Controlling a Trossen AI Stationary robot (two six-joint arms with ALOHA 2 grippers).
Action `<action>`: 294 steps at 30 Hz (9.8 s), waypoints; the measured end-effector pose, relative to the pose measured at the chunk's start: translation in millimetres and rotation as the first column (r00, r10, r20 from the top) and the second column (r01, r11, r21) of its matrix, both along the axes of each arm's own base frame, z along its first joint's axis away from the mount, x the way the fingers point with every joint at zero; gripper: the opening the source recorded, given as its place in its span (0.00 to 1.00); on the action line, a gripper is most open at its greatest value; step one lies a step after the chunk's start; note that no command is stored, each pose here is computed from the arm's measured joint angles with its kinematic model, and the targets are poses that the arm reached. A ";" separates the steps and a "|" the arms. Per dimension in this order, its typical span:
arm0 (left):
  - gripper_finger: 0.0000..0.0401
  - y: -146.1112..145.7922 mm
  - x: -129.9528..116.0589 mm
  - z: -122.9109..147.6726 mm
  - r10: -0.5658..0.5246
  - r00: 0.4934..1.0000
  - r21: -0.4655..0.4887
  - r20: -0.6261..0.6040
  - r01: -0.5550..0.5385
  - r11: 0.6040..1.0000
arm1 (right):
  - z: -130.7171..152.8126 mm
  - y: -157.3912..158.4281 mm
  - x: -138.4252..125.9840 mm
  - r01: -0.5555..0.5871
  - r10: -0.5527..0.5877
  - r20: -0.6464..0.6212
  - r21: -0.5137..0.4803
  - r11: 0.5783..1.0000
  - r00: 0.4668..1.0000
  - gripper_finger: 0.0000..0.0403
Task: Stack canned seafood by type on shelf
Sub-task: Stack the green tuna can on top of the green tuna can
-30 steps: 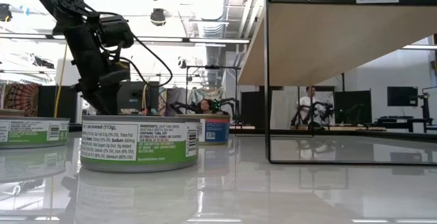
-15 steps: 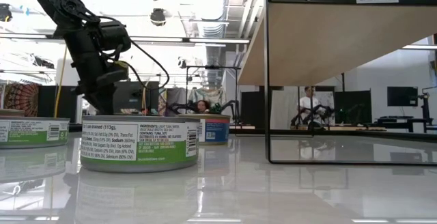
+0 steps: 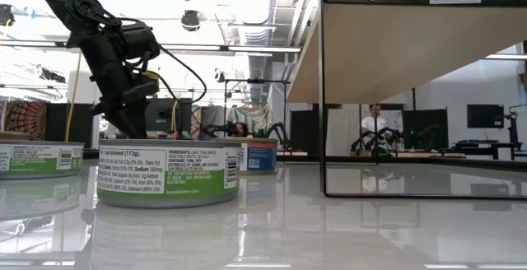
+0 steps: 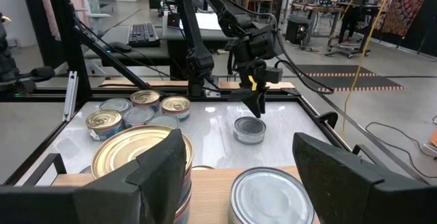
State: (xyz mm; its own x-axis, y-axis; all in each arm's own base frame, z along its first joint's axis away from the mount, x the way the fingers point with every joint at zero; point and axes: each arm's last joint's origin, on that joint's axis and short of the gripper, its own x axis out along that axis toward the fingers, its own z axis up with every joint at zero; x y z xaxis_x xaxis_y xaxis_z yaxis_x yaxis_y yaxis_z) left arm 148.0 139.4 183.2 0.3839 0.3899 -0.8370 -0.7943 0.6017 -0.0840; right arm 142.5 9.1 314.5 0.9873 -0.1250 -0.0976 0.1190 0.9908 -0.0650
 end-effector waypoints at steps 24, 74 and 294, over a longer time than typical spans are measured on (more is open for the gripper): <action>0.04 -5.9 8.0 -30.7 -0.128 0.990 0.127 0.063 0.120 0.985 | 0.0 0.0 0.0 0.000 0.000 0.000 -0.004 1.000 1.000 0.73; 0.28 -6.1 32.3 30.5 0.098 0.953 0.384 -0.285 0.020 0.923 | -0.5 0.8 6.3 -0.001 0.001 0.003 -0.004 1.000 1.000 0.73; 0.09 -154.7 133.1 20.8 -0.638 0.500 0.048 -0.586 0.807 0.589 | -8.7 2.6 23.6 0.004 -0.003 -0.041 0.029 1.000 0.999 0.73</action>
